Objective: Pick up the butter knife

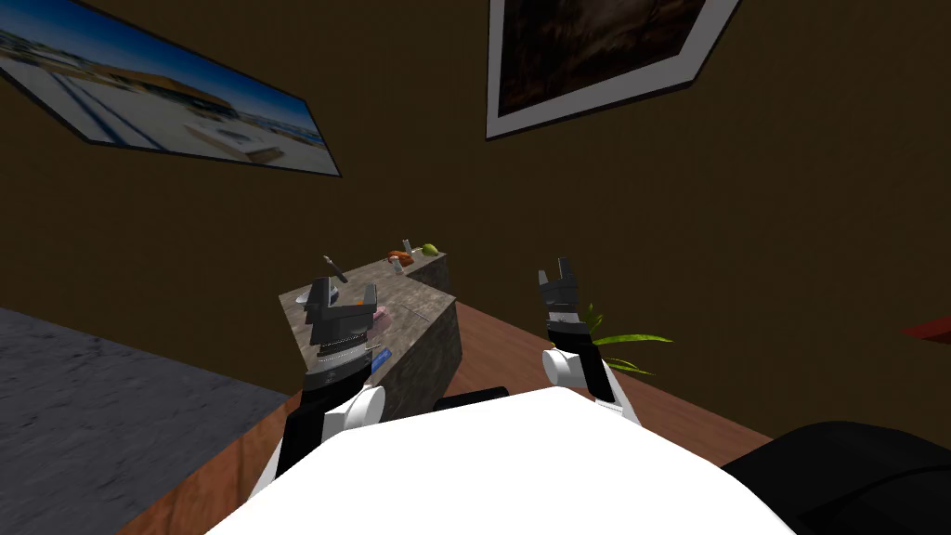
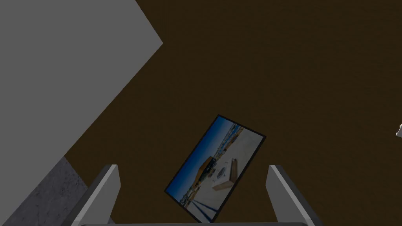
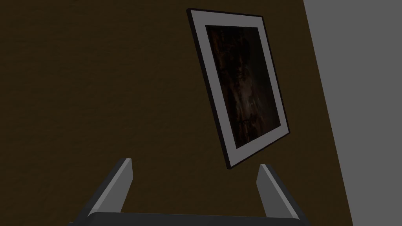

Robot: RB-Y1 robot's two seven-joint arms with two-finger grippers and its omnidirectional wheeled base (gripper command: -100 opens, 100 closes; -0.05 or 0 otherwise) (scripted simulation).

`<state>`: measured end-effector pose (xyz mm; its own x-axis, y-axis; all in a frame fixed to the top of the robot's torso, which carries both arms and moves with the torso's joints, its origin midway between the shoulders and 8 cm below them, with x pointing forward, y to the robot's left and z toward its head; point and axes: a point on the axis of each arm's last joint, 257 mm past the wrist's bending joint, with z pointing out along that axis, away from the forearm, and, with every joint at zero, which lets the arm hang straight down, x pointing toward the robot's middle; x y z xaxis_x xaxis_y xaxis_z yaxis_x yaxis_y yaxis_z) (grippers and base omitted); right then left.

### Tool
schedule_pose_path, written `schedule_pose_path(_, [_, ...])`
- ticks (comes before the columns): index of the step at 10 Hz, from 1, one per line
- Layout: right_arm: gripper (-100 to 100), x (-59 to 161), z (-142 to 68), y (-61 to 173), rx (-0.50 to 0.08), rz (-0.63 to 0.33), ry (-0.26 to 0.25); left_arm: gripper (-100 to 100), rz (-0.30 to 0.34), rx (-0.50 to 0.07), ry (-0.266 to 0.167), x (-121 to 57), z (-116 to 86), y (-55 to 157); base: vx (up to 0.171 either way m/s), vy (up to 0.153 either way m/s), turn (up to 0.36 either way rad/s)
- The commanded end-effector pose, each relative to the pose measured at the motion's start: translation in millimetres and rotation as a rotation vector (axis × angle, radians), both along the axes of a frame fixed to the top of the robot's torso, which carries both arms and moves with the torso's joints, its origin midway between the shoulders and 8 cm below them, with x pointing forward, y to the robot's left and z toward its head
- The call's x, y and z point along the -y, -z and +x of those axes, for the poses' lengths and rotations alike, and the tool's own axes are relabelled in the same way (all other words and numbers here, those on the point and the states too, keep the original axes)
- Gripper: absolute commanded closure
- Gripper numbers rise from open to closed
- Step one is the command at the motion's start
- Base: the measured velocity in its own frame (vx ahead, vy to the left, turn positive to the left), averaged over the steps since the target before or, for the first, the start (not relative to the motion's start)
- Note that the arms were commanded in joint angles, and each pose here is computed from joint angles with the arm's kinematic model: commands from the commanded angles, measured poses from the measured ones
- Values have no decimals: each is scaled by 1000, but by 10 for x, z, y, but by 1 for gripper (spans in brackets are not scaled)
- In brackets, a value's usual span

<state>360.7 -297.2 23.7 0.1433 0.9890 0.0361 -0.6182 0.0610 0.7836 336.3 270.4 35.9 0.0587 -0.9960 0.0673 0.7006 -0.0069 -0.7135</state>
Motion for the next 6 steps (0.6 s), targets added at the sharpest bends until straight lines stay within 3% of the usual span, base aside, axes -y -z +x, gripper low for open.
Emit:
schedule_pose_path(1, [0, 0, 0, 0, 0, 0, 0, -100, 38, -16, -1, 12, -1, 32, 11, -8, -37])
schedule_pose_path(6, [0, 0, 0, 0, 0, 0, 0, -100, 217, -124, -58, -52, -15, 297, 41, -30, -67])
